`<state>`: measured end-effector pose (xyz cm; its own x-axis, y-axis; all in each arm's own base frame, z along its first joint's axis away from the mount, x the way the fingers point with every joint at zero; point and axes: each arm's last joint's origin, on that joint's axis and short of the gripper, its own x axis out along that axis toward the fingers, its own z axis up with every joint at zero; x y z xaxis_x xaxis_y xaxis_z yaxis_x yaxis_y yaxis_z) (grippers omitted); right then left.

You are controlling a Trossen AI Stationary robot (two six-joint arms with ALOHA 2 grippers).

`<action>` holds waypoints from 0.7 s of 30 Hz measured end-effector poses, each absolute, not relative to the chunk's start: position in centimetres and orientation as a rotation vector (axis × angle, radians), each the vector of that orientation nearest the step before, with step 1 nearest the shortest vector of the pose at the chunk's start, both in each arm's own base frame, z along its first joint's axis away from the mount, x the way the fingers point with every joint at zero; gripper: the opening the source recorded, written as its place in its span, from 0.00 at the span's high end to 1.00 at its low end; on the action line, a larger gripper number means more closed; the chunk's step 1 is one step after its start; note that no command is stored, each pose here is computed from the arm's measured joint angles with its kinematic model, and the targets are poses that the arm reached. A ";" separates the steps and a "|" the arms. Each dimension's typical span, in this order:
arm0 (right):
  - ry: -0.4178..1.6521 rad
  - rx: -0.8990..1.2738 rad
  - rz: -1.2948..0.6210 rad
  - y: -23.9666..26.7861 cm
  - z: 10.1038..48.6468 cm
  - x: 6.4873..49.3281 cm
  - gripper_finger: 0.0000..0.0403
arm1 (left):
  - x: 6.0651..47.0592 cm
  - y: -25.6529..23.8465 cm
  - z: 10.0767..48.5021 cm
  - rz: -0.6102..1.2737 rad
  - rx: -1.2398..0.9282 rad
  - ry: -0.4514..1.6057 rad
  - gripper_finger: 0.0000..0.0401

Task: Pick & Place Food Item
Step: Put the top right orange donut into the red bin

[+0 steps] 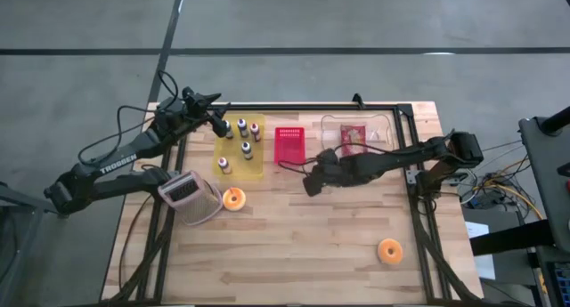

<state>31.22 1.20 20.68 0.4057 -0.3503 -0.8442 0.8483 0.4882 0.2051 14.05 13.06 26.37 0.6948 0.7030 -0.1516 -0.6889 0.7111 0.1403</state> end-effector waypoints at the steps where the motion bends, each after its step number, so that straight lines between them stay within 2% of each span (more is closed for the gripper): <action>1: 0.803 0.675 -0.843 1.0 21.1 31.5 0.78 | 14.0 13.1 26.4 0.778 0.074 0.200 0.44; 8: 0.558 0.425 -0.883 -0.4 23.4 34.4 0.80 | 14.0 13.1 26.4 0.778 0.074 0.200 0.44; 12: 0.472 0.399 -0.872 -1.4 23.3 35.8 0.82 | 14.1 13.1 26.4 0.778 0.074 0.200 0.44; 21: 0.448 0.409 -0.941 -4.2 18.7 38.3 0.80 | 14.1 13.1 26.4 0.778 0.074 0.200 0.44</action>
